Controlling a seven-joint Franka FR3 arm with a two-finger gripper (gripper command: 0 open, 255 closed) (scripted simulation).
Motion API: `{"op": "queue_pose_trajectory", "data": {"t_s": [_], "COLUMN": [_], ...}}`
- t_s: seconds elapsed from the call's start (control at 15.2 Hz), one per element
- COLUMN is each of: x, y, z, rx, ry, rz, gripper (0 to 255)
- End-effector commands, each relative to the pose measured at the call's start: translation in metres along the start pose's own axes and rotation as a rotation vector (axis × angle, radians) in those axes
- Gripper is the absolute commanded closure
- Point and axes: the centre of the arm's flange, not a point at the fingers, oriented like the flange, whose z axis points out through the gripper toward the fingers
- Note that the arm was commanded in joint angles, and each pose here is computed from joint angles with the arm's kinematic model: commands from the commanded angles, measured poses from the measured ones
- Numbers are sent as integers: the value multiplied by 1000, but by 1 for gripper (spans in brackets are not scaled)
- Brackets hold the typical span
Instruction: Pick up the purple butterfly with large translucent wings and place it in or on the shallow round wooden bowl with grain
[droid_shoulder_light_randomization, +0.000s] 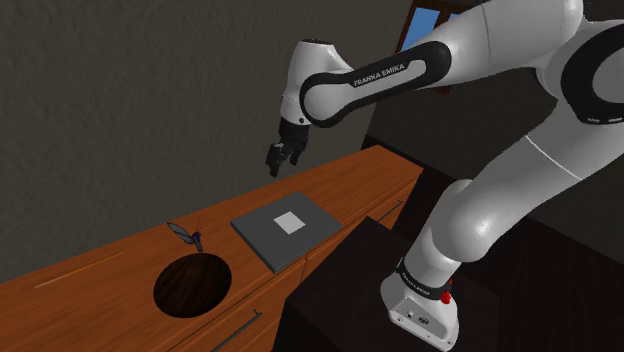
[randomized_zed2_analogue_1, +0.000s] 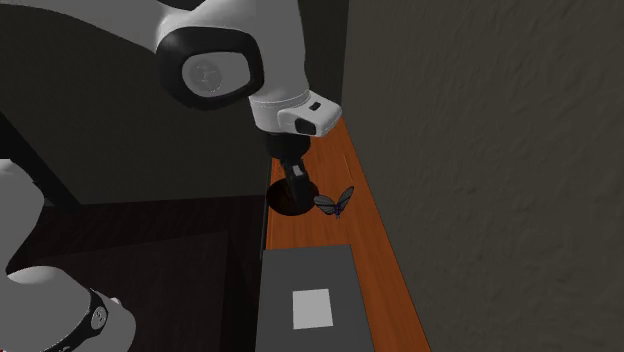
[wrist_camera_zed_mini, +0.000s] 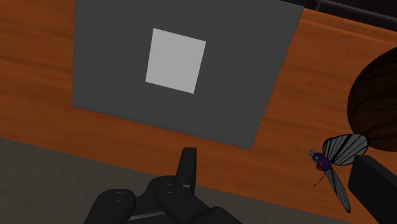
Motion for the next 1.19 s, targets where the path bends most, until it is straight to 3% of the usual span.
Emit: {"op": "queue_pose_trajectory", "data": {"t_s": [0.0,1.12], "x": [13,123], "y": [-10,-105], "z": [20,183], "rx": [11,102], "ry": [0,-3], "rz": [6,51], "gripper": [0,0]}}
